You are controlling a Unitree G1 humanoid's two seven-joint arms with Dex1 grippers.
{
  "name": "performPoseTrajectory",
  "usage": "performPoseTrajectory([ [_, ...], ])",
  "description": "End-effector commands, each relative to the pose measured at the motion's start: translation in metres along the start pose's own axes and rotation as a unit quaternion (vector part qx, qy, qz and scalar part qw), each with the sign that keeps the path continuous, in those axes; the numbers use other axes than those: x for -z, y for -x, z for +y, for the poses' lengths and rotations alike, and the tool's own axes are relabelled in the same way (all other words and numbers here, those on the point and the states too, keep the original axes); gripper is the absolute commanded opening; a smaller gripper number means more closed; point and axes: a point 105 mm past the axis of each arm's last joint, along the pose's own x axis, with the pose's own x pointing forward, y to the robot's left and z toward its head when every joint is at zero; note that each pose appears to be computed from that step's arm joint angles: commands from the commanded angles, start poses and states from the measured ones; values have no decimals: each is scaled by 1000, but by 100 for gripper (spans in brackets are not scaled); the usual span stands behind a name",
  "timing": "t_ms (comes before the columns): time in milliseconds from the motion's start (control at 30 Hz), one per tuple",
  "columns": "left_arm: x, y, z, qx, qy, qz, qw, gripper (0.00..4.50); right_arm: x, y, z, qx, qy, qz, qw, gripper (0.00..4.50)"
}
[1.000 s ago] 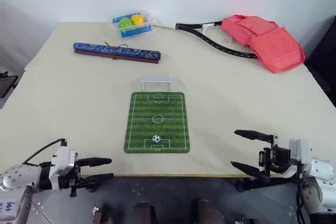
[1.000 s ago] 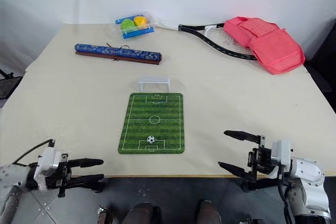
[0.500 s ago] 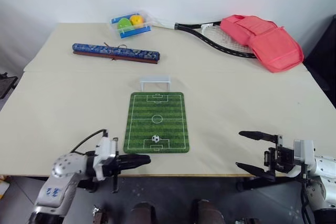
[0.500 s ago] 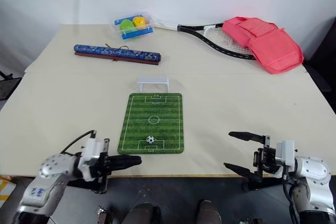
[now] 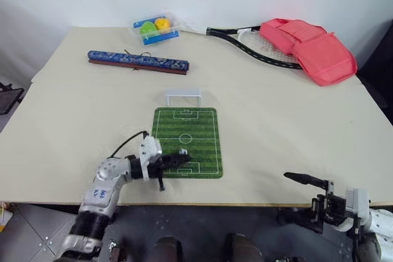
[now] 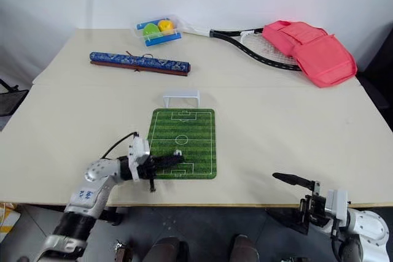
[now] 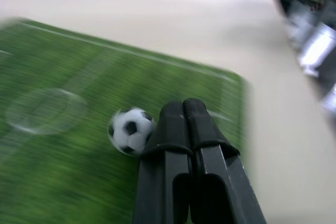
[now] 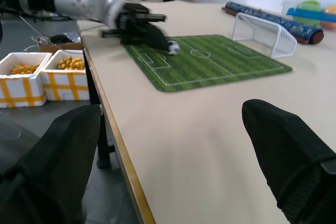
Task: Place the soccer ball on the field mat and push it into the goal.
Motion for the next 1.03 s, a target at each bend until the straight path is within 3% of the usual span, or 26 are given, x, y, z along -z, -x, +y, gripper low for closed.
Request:
performPoseTrajectory([
  [33, -14, -1, 27, -56, -45, -16, 997, 3, -9, -8, -9, 54, 34, -12, 998, 450],
  [100, -22, -2, 43, -80, -70, -29, 994, 3, -14, -19, -25, 131, 40, -36, 990, 450],
  [200, -36, 3, 39, -32, -74, -63, 995, 3, -21, -36, -34, 194, 30, -75, 978, 450],
  [333, -35, 39, 26, 6, -66, -38, 997, 3, -29, -51, -35, 188, 37, -95, 977, 450],
  [433, -38, 75, 21, -16, -68, -23, 997, 3, -32, -56, -34, 169, 39, -104, 979, 450],
  [533, -41, 127, 22, -109, -56, -4, 992, 3, -33, -56, -39, 152, 45, -104, 982, 450],
  [700, -50, 172, 29, -234, -53, 11, 971, 3, -36, -56, -52, 144, 49, -107, 982, 450],
  [833, -46, 218, 33, -380, -34, -2, 924, 3, -37, -62, -65, 139, 47, -112, 983, 450],
  [1033, -37, 214, 22, -411, -51, 29, 910, 3, -37, -67, -71, 129, 45, -112, 984, 450],
])
